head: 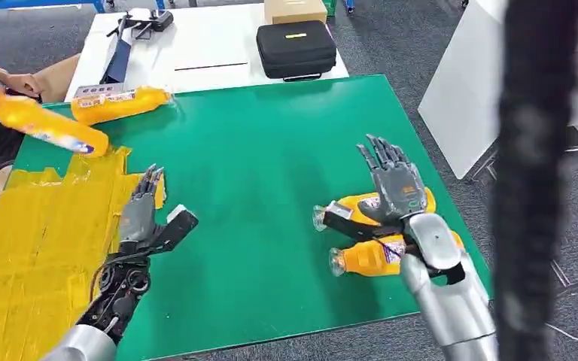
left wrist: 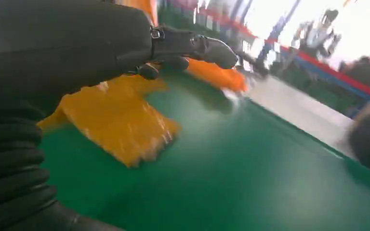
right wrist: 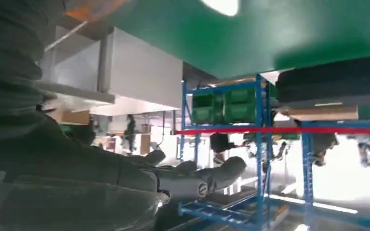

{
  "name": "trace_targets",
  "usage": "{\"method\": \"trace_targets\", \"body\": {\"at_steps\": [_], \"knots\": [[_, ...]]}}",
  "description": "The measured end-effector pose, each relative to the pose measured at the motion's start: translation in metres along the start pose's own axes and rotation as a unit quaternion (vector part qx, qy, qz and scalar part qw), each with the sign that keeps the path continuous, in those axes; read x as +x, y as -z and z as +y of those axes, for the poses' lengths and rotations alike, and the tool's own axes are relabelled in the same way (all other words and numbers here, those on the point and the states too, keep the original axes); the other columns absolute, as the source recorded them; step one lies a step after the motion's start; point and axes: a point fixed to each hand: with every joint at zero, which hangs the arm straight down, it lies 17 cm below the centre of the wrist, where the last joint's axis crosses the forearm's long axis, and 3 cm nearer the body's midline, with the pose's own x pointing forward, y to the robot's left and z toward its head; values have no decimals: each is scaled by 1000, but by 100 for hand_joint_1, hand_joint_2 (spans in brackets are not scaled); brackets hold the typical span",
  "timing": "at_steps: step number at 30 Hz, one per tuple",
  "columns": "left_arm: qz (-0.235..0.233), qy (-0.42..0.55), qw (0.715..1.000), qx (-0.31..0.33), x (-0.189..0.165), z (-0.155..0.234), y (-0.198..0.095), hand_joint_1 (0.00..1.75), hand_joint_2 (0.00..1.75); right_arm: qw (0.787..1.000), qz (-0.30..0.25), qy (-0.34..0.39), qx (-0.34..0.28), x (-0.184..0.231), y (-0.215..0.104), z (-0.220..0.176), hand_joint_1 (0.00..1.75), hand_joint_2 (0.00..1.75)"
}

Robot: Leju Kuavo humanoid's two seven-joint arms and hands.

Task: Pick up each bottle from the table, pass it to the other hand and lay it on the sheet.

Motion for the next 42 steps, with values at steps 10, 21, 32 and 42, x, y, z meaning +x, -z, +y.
{"method": "trace_targets", "body": {"at_steps": [10, 21, 32, 42], "knots": [[35, -403, 914, 19, 36, 26, 13, 0, 175, 998, -11, -49, 36, -57, 7, 17, 0, 175], [-15, -445, 895, 35, 67, 54, 15, 0, 175, 991, -41, 86, 91, -60, -9, 36, 0, 175], [-17, -454, 890, 40, 73, 55, 13, 0, 175, 979, -46, 172, 104, -55, -34, 27, 0, 175], [-13, -454, 890, 33, 73, 50, 18, 0, 175, 988, 0, 91, 129, -86, -41, 39, 0, 175]]}}
